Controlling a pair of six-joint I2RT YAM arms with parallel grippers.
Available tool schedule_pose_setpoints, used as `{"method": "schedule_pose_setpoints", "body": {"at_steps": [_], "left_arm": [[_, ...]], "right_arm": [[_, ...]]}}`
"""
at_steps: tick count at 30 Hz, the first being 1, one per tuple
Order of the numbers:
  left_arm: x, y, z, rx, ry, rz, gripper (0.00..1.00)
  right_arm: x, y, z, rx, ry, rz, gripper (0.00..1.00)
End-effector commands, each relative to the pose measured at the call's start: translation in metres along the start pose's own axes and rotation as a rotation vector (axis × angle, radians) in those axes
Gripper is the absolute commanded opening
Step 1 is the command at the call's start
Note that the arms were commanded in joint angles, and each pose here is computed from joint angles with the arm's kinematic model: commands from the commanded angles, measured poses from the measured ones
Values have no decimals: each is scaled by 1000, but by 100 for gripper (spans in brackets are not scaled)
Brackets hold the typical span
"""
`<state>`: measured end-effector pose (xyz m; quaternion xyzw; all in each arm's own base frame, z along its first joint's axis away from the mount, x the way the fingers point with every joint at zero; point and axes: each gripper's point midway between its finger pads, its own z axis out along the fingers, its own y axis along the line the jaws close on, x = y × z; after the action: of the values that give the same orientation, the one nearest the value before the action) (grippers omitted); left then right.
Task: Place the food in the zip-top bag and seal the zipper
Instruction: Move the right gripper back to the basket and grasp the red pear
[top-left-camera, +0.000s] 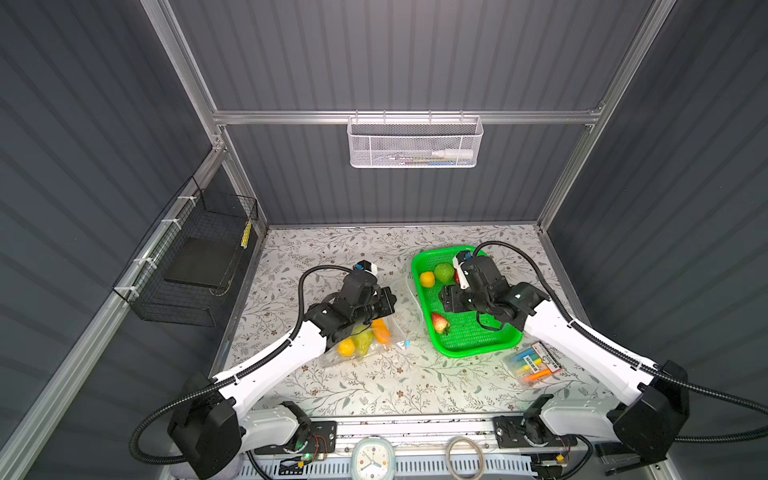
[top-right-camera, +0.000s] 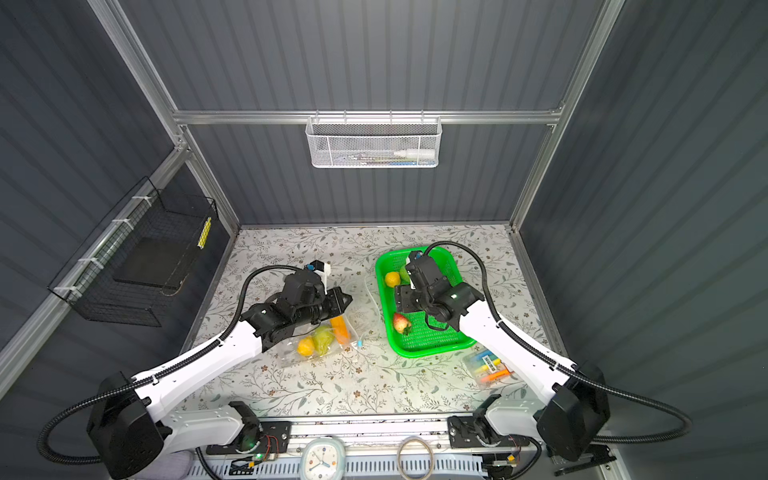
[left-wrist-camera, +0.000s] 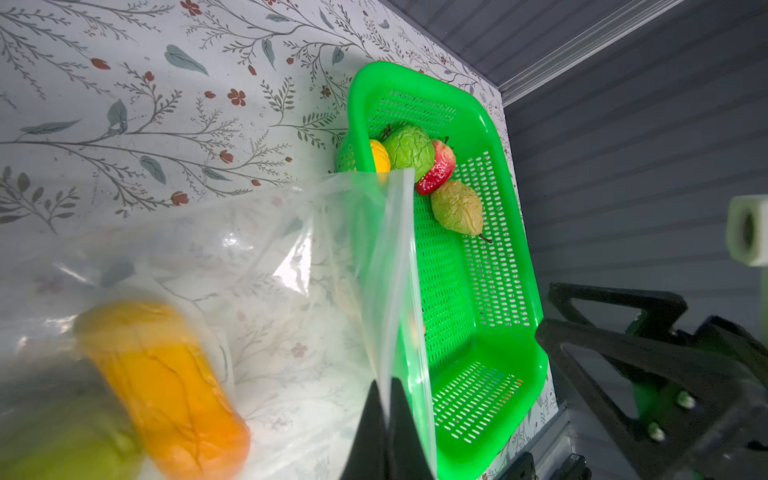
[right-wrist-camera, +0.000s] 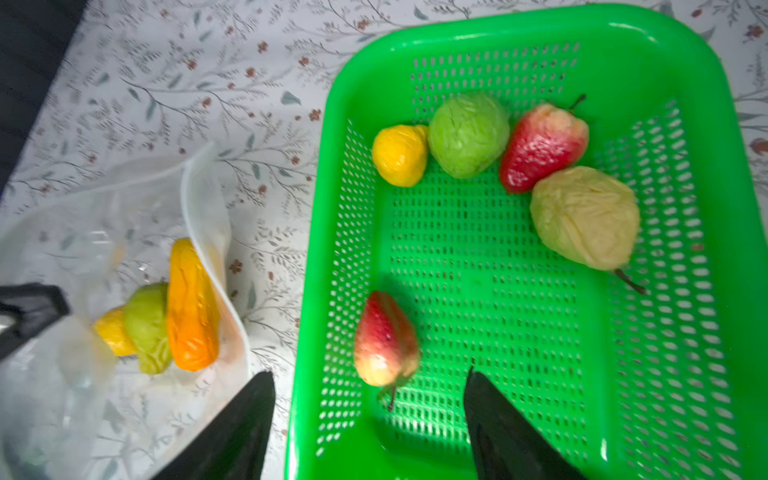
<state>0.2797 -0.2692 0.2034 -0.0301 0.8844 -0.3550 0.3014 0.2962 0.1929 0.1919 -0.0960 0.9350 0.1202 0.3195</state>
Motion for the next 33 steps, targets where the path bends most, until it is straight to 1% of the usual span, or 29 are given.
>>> {"method": "schedule_pose_setpoints", "body": {"at_steps": [1,5,19,27,33], "left_arm": [[7,6,3,-21,24,21,0],[8,6,5,-23,29,19,0],[9,9,5,-37,30,14,0],[9,10,4,-42,29,15,0],[10,12,3,-46,28,14,0]], "right_arm": [[33,-17,7,48,137,-78,74],[48,-18,23,47,196,-83,72],[68,-4,69,-19,288,-65,71],[78,-9,95,28,354,-78,70],[86,-16,106,64,368,-79,70]]}}
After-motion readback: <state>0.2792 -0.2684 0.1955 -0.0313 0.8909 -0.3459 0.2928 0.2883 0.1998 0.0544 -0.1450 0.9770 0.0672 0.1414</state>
